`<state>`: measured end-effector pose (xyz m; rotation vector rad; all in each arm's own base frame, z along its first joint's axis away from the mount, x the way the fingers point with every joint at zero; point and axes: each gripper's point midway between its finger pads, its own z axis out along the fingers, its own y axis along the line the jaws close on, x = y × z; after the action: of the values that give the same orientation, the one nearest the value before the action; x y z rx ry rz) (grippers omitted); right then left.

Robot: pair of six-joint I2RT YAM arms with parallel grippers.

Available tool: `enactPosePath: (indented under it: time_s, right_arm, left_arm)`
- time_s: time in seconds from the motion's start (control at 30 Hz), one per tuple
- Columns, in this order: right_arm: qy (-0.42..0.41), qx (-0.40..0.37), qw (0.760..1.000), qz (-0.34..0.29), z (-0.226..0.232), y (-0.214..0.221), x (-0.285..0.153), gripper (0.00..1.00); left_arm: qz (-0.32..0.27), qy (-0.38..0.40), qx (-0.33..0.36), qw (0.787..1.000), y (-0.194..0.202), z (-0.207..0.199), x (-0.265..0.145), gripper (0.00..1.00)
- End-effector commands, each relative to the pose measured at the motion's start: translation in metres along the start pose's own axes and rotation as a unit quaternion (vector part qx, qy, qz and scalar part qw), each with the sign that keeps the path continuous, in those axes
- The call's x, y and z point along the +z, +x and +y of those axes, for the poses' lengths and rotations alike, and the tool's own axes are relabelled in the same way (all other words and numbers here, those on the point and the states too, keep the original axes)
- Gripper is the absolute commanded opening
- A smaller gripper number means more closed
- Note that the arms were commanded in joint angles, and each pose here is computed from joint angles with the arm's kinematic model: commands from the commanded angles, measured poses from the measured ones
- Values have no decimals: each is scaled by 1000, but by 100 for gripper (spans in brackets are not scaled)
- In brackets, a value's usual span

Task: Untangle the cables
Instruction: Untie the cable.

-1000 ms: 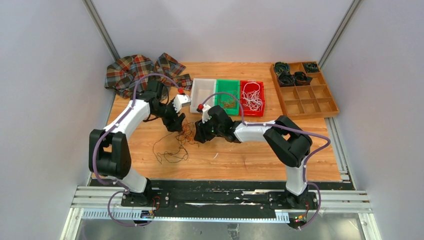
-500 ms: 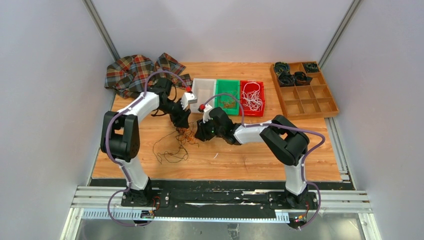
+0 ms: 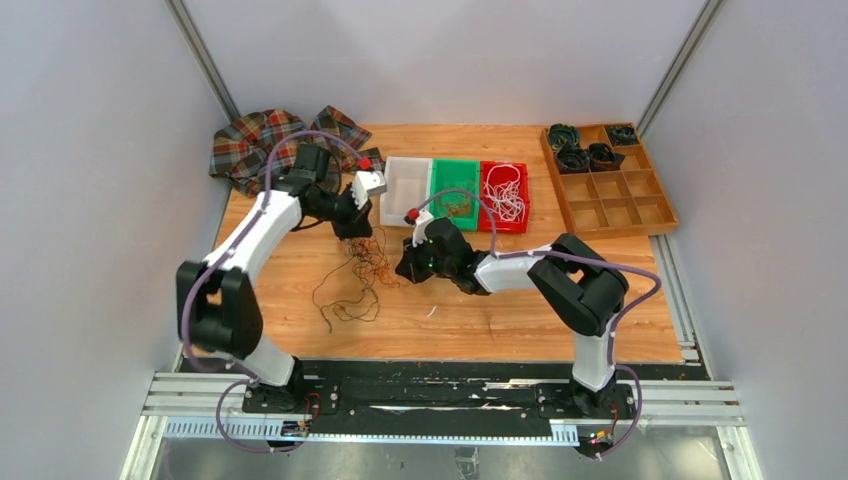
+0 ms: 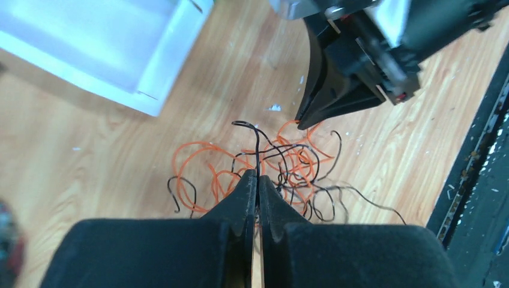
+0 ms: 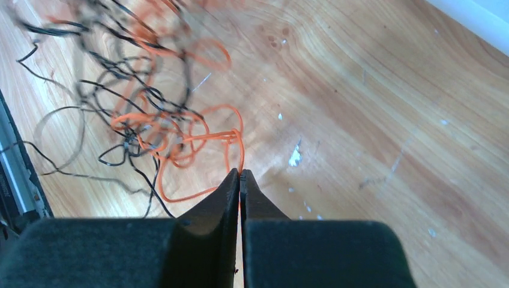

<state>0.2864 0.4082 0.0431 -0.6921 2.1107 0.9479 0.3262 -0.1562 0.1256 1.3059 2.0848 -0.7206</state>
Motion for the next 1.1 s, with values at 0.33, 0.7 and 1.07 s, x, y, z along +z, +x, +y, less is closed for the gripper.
enactPosePath:
  time_s: [0.33, 0.7, 1.07]
  right_arm:
    - [77, -33, 993, -86, -3, -41, -96, 1]
    - [109, -93, 977, -160, 24, -99, -169, 1]
    - [275, -52, 937, -209, -39, -93, -260, 1]
  left_arm:
    - [-99, -84, 68, 989, -69, -81, -117, 1]
    - [-99, -134, 75, 983, -70, -87, -140, 0]
    - [41, -274, 81, 957, -8, -35, -162, 1]
